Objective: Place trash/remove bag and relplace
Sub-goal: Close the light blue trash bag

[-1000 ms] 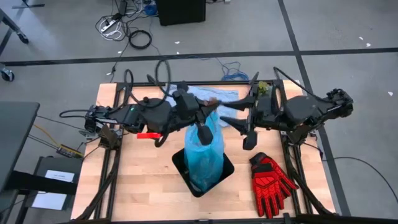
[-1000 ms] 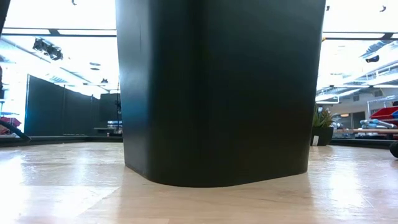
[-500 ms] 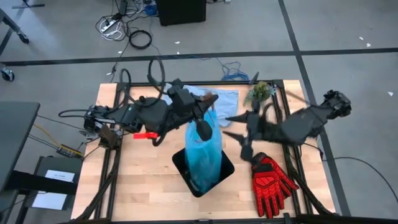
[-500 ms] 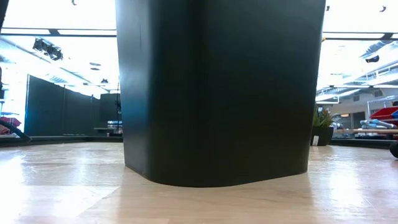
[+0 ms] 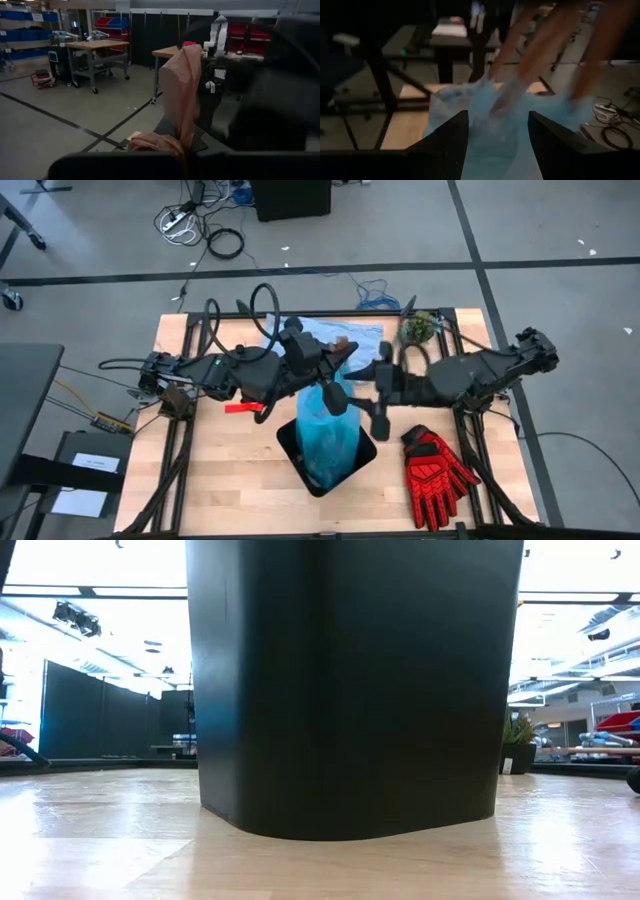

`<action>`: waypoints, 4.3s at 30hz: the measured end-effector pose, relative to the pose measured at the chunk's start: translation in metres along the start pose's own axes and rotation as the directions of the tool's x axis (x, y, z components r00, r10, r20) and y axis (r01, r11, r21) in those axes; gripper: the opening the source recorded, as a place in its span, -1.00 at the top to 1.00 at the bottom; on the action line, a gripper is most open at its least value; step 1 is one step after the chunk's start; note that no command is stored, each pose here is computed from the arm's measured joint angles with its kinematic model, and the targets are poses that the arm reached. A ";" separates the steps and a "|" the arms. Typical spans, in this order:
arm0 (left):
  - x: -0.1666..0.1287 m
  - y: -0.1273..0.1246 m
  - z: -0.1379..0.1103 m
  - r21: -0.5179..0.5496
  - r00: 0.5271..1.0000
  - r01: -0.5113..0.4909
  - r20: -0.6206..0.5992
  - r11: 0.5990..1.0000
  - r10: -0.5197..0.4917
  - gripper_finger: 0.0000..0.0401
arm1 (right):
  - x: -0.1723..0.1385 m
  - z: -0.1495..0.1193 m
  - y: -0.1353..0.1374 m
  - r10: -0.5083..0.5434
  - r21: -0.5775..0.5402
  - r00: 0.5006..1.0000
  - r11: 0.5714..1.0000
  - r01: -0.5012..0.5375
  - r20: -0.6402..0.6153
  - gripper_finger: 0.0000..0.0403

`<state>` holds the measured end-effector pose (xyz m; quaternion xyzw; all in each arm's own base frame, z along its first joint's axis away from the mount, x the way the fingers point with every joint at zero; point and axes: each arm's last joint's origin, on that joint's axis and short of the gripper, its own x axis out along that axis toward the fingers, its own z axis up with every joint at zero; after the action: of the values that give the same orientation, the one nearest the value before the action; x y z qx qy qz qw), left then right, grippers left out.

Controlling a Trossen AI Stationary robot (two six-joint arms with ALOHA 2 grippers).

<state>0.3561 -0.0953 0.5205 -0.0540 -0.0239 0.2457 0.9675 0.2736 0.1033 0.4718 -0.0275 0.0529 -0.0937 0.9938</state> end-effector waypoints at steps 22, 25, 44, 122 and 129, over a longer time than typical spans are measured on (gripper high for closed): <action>-0.018 -0.014 0.026 -0.049 0.978 0.063 0.202 0.997 -0.052 1.00 | 0.007 -0.036 0.018 0.075 0.045 0.988 0.997 -0.070 -0.135 1.00; -0.020 -0.016 0.024 -0.040 0.979 0.070 0.194 0.997 -0.061 1.00 | 0.001 -0.032 0.025 0.110 0.039 0.989 0.994 -0.107 -0.100 0.99; -0.041 -0.032 0.018 -0.014 0.988 0.073 0.135 0.997 -0.070 1.00 | -0.055 0.025 0.007 0.118 -0.003 0.954 0.993 -0.122 0.276 0.26; -0.075 -0.028 0.055 -0.025 0.952 -0.031 0.302 0.999 0.037 1.00 | 0.010 -0.001 -0.017 0.342 0.079 0.929 0.932 -0.355 0.139 0.46; -0.075 -0.027 0.056 -0.006 0.954 -0.048 0.297 0.999 0.048 1.00 | -0.009 0.016 -0.029 0.307 0.083 0.921 0.939 -0.335 0.241 0.15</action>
<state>0.2987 -0.1499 0.5775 -0.0166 -0.1677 0.2744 0.9467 0.2615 0.0775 0.4900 0.0322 -0.0617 0.0714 0.9950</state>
